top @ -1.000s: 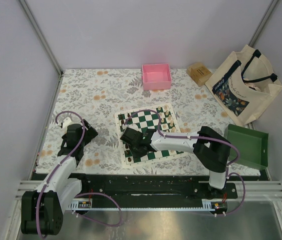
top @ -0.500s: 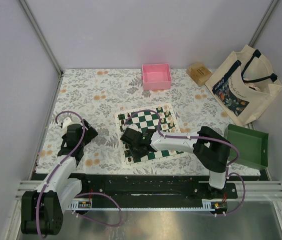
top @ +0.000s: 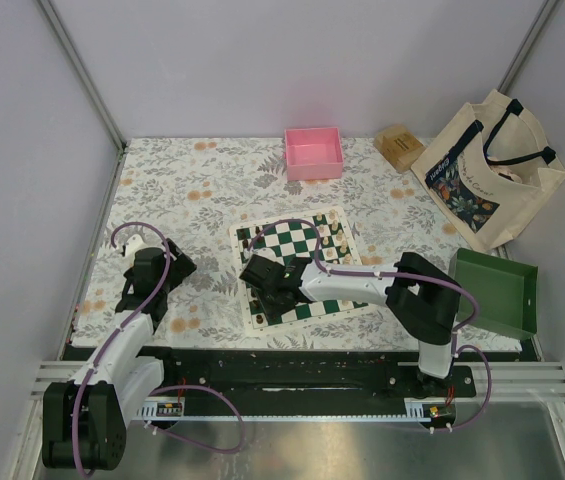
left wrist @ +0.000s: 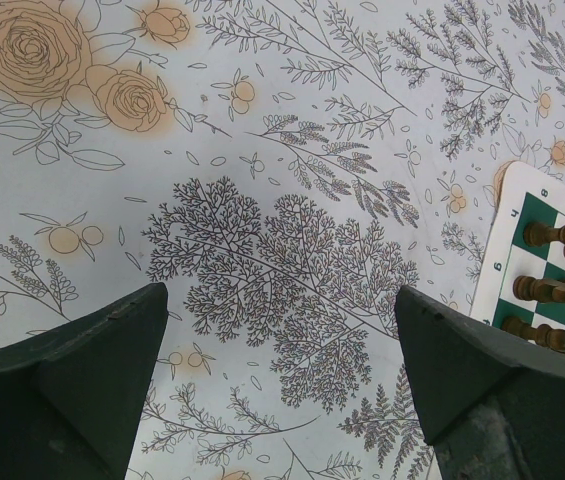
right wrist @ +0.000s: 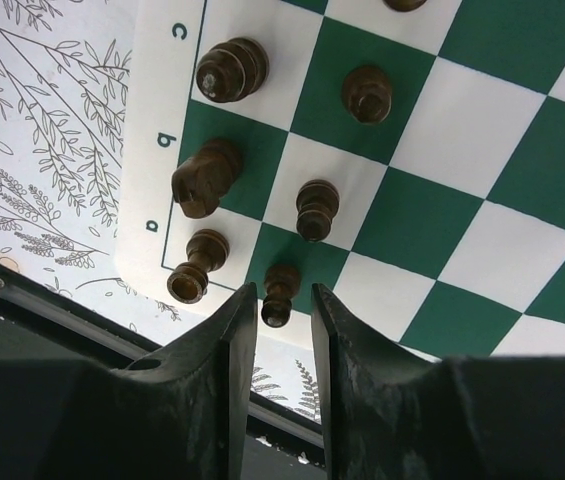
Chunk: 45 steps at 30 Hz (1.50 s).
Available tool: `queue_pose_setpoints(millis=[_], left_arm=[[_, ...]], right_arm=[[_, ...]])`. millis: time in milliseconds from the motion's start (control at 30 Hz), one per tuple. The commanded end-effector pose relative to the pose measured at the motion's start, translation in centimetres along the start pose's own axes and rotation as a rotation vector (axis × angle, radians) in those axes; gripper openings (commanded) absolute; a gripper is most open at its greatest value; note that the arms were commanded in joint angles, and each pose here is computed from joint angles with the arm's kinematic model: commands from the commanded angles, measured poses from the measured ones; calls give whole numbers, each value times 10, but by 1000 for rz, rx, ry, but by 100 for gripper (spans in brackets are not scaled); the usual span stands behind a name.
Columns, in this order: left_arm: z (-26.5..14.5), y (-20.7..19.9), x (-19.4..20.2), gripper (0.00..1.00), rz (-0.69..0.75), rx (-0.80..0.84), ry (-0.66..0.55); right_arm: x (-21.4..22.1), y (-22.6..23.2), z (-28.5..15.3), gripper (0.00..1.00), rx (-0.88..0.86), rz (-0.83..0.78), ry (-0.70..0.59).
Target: Set up the chess pieces on the board
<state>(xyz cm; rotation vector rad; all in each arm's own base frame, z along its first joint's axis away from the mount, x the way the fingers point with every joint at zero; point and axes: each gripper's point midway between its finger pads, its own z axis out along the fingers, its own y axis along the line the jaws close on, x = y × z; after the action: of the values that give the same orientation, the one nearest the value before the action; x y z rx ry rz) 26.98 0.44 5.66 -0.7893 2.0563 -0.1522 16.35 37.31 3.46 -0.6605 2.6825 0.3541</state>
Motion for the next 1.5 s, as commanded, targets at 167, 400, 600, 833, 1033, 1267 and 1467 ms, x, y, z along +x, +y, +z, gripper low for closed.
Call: queue_pose_setpoints(millis=[167, 400, 600, 833, 1033, 1267, 1467], left_arm=[[0, -10, -10, 99, -3, 45, -38], [0, -10, -11, 99, -3, 44, -39], [0, -10, -11, 99, -3, 44, -39], [0, -11, -10, 99, -4, 46, -38], [0, -10, -10, 99, -3, 45, -38], [0, -10, -11, 99, -3, 44, -39], [0, -11, -10, 99, -3, 46, -37]], right_arm=[[-6, 3, -2, 29, 13, -27, -18], [-7, 5, -4, 21, 2, -35, -23], [-12, 2, -9, 20, 15, -29, -50], [-15, 7, -8, 20, 3, -15, -58], [-11, 5, -3, 22, 11, -18, -43], [-8, 7, -1, 32, 2, -11, -31], [-10, 10, -4, 35, -16, -8, -37]])
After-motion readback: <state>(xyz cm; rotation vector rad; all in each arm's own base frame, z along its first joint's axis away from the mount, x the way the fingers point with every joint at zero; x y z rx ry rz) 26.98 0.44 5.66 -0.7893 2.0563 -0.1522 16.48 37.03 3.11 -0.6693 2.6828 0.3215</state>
